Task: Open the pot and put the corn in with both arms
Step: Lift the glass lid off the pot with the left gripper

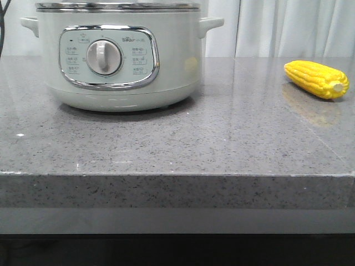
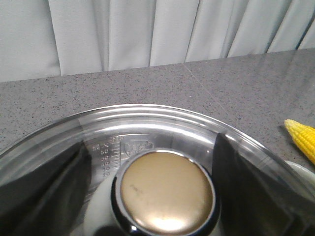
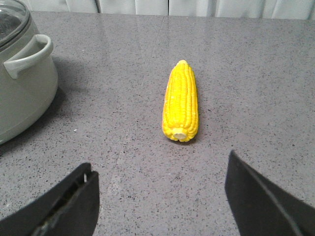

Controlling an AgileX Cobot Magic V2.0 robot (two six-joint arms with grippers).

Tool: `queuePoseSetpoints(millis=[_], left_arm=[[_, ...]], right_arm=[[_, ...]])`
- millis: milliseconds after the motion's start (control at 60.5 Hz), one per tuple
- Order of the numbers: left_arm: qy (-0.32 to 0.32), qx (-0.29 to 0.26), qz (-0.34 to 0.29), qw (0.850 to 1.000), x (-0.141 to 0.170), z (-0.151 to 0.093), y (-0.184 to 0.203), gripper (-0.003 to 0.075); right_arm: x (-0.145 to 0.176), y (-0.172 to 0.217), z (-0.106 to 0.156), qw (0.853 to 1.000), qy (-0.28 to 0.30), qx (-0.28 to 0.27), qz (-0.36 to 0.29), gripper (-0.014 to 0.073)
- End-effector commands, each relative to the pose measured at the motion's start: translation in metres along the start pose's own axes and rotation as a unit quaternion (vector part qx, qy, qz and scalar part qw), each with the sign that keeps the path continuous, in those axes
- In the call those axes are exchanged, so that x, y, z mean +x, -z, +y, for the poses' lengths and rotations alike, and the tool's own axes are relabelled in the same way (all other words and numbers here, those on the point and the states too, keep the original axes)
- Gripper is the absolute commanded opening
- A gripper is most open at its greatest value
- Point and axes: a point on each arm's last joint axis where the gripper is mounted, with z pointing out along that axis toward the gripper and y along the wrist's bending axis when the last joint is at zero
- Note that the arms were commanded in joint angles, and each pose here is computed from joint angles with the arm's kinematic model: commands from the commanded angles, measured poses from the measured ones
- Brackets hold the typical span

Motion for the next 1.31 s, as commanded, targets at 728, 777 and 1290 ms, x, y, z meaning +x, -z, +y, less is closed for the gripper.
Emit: queuePoseSetpoints(millis=[728,777,1290], left_arm=[[0.005,0.016,-0.180,0.984,-0.072,-0.008,0.043,0.0153],[0.005,0.018,-0.199,0.980,-0.084,-0.010,0.054,0.0153],[-0.050,0.001,-0.195,0.980,-0.128,-0.013,0.200,0.0153]], right_arm=[[-0.017,0.004,0.000,0.998,0.001,0.002,-0.055,0.0552],[-0.017,0.004,0.000,0.998,0.001,0.002,-0.055,0.0552],[-0.017,0.004,0.000,0.998,0.001,0.002,-0.055,0.0552]])
